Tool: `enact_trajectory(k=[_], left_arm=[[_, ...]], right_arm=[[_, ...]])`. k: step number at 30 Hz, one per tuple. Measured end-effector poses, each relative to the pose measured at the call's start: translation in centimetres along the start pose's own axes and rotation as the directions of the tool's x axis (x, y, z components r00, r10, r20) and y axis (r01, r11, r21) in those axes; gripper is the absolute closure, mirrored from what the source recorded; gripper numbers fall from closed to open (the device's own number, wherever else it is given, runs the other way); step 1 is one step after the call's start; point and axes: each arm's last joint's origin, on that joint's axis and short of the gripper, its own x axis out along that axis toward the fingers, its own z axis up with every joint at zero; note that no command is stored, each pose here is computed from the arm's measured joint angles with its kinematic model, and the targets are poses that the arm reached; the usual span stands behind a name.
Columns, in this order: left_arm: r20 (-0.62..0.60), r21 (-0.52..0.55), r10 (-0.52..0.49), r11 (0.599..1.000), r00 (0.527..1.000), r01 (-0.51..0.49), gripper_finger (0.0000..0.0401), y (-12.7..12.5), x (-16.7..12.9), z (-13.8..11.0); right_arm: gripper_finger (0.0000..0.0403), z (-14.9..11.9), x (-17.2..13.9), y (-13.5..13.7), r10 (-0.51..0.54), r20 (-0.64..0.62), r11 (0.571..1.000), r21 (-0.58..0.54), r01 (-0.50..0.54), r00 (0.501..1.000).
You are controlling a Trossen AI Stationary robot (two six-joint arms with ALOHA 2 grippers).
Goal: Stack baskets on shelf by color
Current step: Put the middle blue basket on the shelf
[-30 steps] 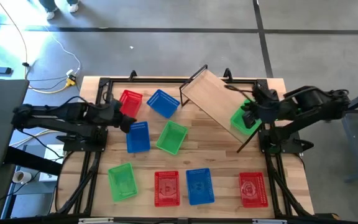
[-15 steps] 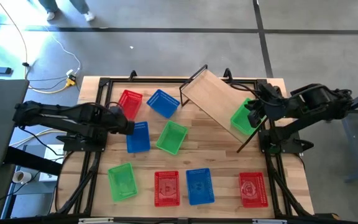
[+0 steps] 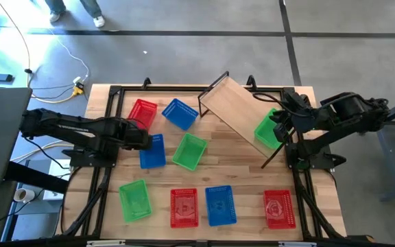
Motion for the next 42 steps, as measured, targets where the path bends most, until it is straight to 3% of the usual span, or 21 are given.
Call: enact_trajectory(k=[13,26,42], left_arm=[[-0.02,0.0,0.046,0.999,0.999,-0.046,0.0333,-0.5,0.7,-0.1],[-0.037,-0.008,0.124,0.992,0.992,-0.124,0.0276,-1.2,2.0,-0.4],[-0.083,-0.003,0.186,0.982,0.979,-0.187,0.0274,-2.8,4.5,-0.8]], right_arm=[[0.0329,0.0,0.0,0.0,0.0,0.0,0.999,-0.048,0.0,1.0],[0.0329,0.0,0.0,0.0,0.003,-0.004,0.999,-0.052,-0.003,1.0],[0.0329,0.0,0.0,0.0,0.003,-0.003,0.995,-0.098,-0.003,1.0]])
